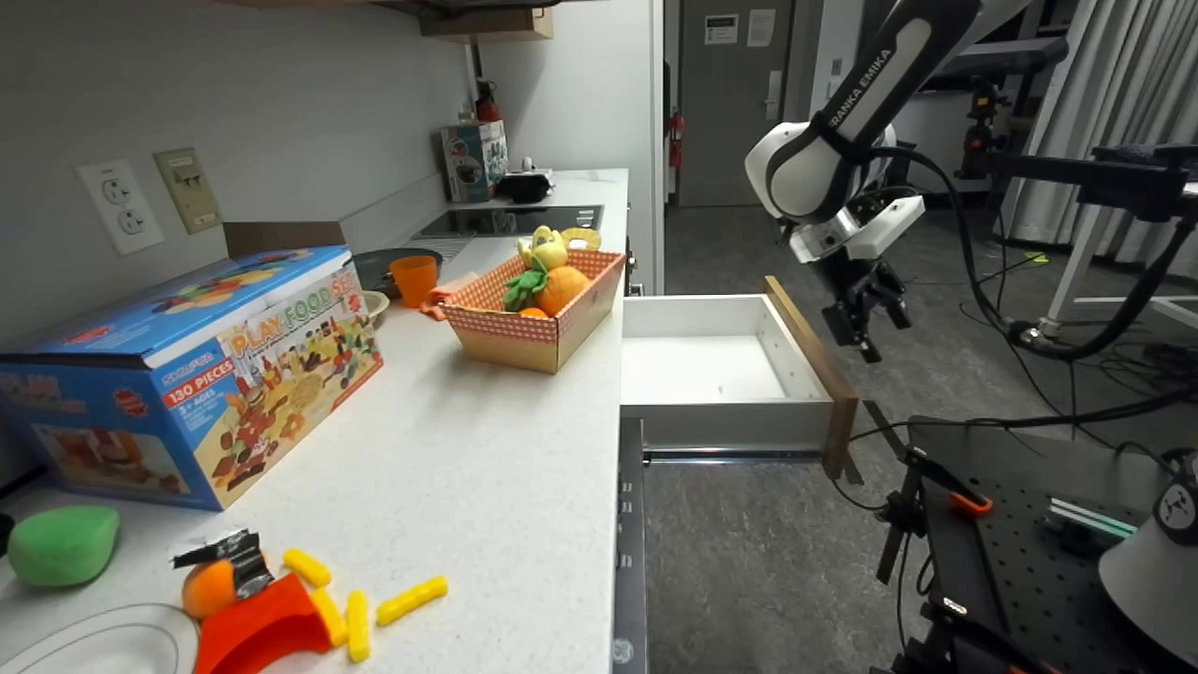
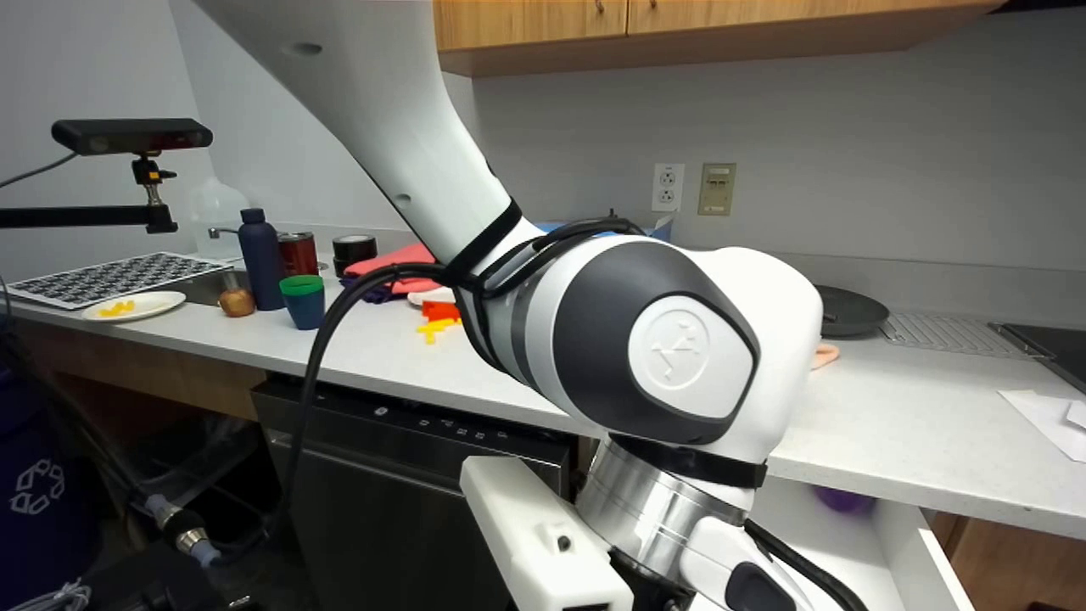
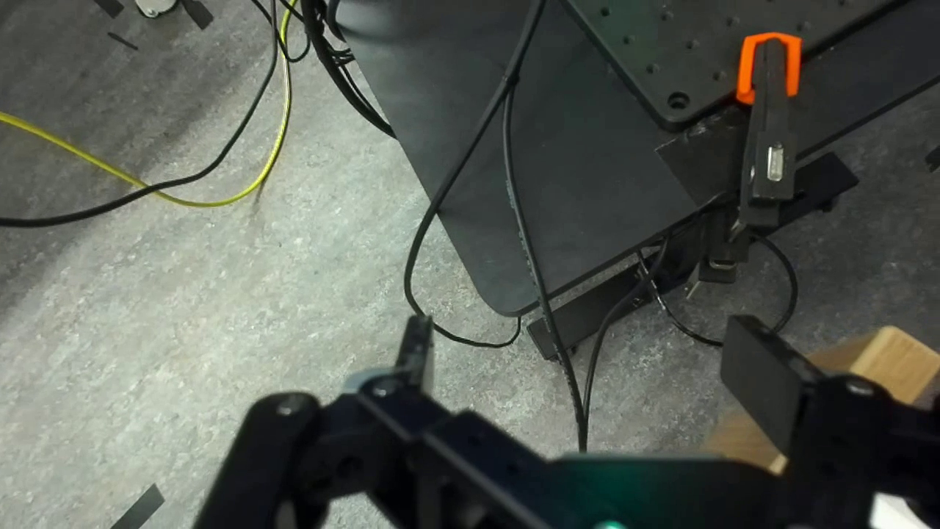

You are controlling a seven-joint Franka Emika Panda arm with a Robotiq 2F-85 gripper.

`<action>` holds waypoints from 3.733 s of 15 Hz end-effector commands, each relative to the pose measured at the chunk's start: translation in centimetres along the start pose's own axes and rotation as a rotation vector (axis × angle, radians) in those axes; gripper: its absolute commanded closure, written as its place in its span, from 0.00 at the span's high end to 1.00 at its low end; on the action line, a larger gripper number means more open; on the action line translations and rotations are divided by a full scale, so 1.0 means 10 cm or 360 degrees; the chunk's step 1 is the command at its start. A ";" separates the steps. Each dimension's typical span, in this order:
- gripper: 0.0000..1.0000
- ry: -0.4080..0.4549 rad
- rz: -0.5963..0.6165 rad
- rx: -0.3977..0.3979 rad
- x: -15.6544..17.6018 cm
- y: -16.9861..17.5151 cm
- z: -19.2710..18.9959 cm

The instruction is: Pen the top right drawer, remove the toy pineapple and banana, put it in the fruit box and close the drawer

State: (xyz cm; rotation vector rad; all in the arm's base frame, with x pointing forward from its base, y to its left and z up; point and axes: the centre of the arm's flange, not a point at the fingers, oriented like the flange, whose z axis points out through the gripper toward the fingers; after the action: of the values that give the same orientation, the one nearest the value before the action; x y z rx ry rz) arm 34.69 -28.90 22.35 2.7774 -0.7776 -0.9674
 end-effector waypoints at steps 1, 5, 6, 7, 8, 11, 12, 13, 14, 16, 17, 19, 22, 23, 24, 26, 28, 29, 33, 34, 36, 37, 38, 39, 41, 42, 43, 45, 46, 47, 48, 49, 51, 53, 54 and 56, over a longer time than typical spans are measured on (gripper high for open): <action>1.00 0.0062 -0.0015 0.0037 -0.17 -0.08 -0.02; 1.00 0.0021 -0.0016 0.0011 -0.08 -0.05 -0.01; 1.00 0.0022 -0.0018 0.0015 -0.10 -0.06 -0.01; 1.00 0.0024 -0.0019 0.0018 -0.11 -0.06 -0.01; 1.00 0.0025 -0.0019 0.0021 -0.12 -0.06 -0.01; 1.00 0.0029 -0.0019 0.0023 -0.13 -0.06 -0.02; 1.00 0.0029 -0.0019 0.0023 -0.13 -0.06 -0.02; 1.00 0.0019 -0.0045 0.0020 -0.06 -0.09 -0.01; 1.00 0.0032 -0.0047 0.0008 0.00 -0.11 0.00; 1.00 0.0030 -0.0050 0.0012 0.13 -0.12 0.02; 1.00 0.0033 -0.0054 0.0013 0.17 -0.13 0.01; 1.00 0.0030 -0.0057 0.0004 0.25 -0.15 0.01; 1.00 0.0029 -0.0074 0.0009 0.36 -0.16 0.01; 1.00 0.0029 -0.0090 0.0019 0.39 -0.16 0.01; 1.00 0.0030 -0.0104 0.0033 0.43 -0.17 0.00; 1.00 0.0039 -0.0161 0.0082 0.49 -0.19 -0.02; 1.00 0.0055 -0.0220 0.0131 0.52 -0.23 -0.07; 1.00 0.0069 -0.0247 0.0145 0.53 -0.27 -0.10; 1.00 0.0127 -0.0354 0.0193 0.57 -0.46 -0.23; 1.00 0.0144 -0.0376 0.0202 0.57 -0.51 -0.26; 1.00 0.0199 -0.0417 0.0207 0.55 -0.60 -0.35; 1.00 0.0228 -0.0439 0.0215 0.55 -0.63 -0.40; 1.00 0.0257 -0.0458 0.0228 0.54 -0.66 -0.45; 1.00 0.0284 -0.0476 0.0228 0.54 -0.68 -0.48; 1.00 0.0332 -0.0517 0.0214 0.51 -0.67 -0.52; 1.00 0.0343 -0.0539 0.0207 0.51 -0.67 -0.52; 1.00 0.0355 -0.0568 0.0184 0.51 -0.65 -0.51; 1.00 0.0380 -0.0643 0.0135 0.47 -0.60 -0.46; 1.00 0.0383 -0.0708 0.0102 0.45 -0.56 -0.44; 1.00 0.0374 -0.0793 0.0077 0.44 -0.52 -0.41; 1.00 0.0371 -0.0842 0.0053 0.46 -0.48 -0.39; 1.00 0.0364 -0.0879 0.0035 0.47 -0.45 -0.36; 1.00 0.0342 -0.0951 -0.0001 0.49 -0.40 -0.32; 1.00 0.0322 -0.0996 -0.0046 0.51 -0.40 -0.28; 1.00 0.0314 -0.1010 -0.0058 0.53 -0.42 -0.27; 1.00 0.0310 -0.0988 -0.0100 0.58 -0.50 -0.25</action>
State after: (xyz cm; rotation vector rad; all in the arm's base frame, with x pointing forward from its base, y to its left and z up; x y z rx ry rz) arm 41.96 -27.87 20.62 3.0763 0.1126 -0.7531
